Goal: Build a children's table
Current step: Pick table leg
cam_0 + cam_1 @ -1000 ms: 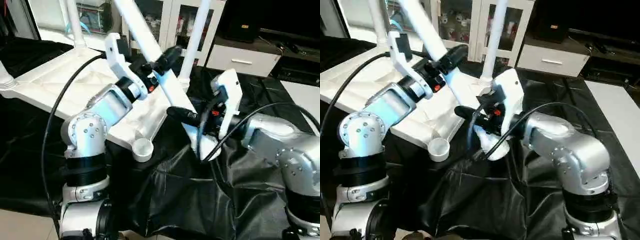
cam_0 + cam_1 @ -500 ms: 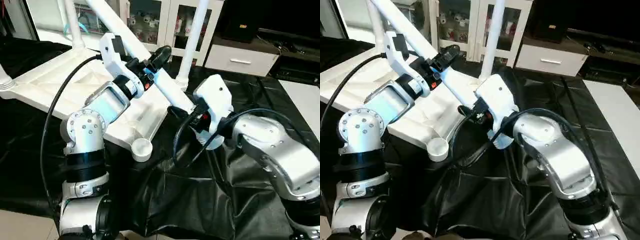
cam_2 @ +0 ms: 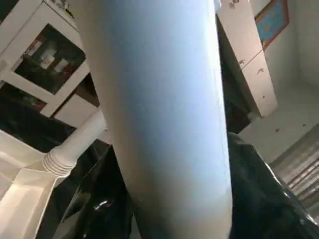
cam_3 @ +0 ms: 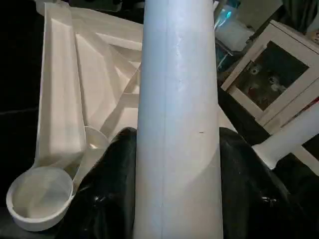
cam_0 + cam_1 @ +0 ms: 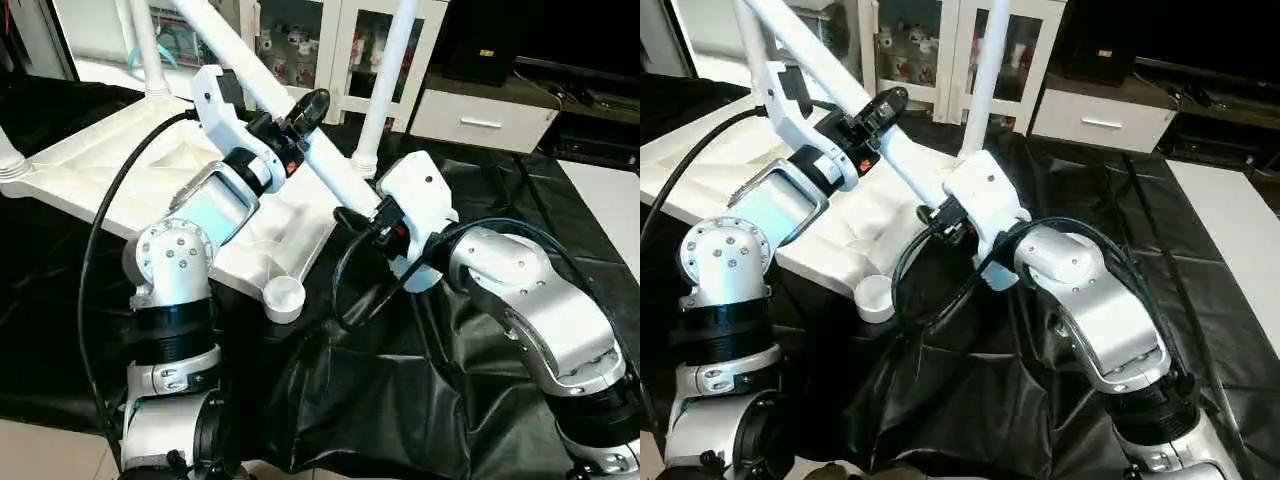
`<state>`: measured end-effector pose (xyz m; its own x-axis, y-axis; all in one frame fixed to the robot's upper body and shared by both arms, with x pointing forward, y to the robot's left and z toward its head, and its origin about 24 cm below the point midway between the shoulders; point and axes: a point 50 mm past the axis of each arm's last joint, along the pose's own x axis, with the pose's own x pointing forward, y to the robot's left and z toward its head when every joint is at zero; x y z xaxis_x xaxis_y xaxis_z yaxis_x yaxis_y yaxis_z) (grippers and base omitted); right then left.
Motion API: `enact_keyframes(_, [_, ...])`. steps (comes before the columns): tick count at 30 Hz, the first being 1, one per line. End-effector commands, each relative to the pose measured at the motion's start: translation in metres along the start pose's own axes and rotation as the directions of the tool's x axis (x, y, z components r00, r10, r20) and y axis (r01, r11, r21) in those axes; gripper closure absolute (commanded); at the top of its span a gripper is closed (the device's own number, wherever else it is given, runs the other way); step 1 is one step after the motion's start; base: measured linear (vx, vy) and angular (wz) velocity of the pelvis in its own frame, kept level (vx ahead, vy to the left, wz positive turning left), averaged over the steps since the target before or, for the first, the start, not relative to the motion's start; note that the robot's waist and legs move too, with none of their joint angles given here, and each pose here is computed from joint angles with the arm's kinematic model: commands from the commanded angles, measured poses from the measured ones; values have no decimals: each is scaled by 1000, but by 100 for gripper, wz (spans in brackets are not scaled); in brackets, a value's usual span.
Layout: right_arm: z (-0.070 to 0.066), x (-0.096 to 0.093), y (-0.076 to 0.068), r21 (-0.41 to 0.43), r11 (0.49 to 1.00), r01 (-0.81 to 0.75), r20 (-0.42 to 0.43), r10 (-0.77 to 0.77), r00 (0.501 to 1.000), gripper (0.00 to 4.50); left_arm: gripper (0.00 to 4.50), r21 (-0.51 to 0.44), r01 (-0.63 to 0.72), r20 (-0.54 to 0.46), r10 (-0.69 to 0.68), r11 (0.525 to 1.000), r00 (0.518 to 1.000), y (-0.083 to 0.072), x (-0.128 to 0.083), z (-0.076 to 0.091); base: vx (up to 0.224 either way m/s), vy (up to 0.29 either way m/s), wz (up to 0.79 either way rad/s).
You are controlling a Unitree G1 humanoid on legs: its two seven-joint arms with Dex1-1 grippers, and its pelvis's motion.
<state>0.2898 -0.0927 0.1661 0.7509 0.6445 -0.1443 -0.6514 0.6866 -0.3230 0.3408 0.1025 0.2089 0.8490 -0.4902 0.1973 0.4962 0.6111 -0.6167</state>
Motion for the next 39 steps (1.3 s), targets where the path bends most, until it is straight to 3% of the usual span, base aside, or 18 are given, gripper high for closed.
enact_keyframes(1, [12,-2,-12,-47,996,79,53,-76,996,272,237,18,-27,16,27,999,1000,1,1,4,0,0,0])
enact_keyframes(12, [17,1,-12,-70,995,77,80,-72,994,272,259,33,-19,26,18,999,1000,1,1,5,0,0,0])
enact_keyframes(13, [17,1,-12,-73,994,78,83,-72,994,237,259,33,-19,26,18,999,999,1,1,5,0,0,0])
enact_keyframes(14, [20,2,-12,-56,996,72,103,-66,993,202,260,59,-27,17,26,998,1000,3,0,5,0,0,0])
enact_keyframes(17, [21,1,-12,44,998,41,124,-46,991,196,260,99,-36,5,36,994,999,6,0,3,0,0,0])
enact_keyframes(18, [21,1,-12,92,995,29,134,-41,990,168,270,106,-38,4,38,994,999,7,0,3,0,0,0])
enact_keyframes(21, [25,-3,-14,201,979,-43,176,7,984,140,278,139,-14,-4,15,990,1000,5,0,7,0,0,0])
enact_keyframes(24, [30,-15,-18,269,940,-208,219,151,964,118,278,163,12,-13,-10,987,1000,5,1,12,0,0,0])
enact_keyframes(27, [31,-32,-42,379,885,-270,245,185,952,95,278,186,80,-44,-73,979,996,1,2,17,0,0,0])
enact_keyframes(28, [27,-36,-54,415,880,-232,208,157,965,84,278,187,130,-71,-118,974,990,-2,2,18,0,0,0])
enact_keyframes(32, [20,-46,-63,445,853,-272,169,219,961,60,278,182,217,-116,-198,959,973,-11,4,20,0,0,0])
enact_keyframes(36, [19,-57,-58,490,760,-428,158,405,901,55,278,173,358,-195,-325,918,926,-29,4,23,0,0,0])
enact_keyframes(39, [19,-58,-57,500,746,-440,144,429,892,55,278,152,398,-214,-363,905,907,-33,4,24,0,0,0])
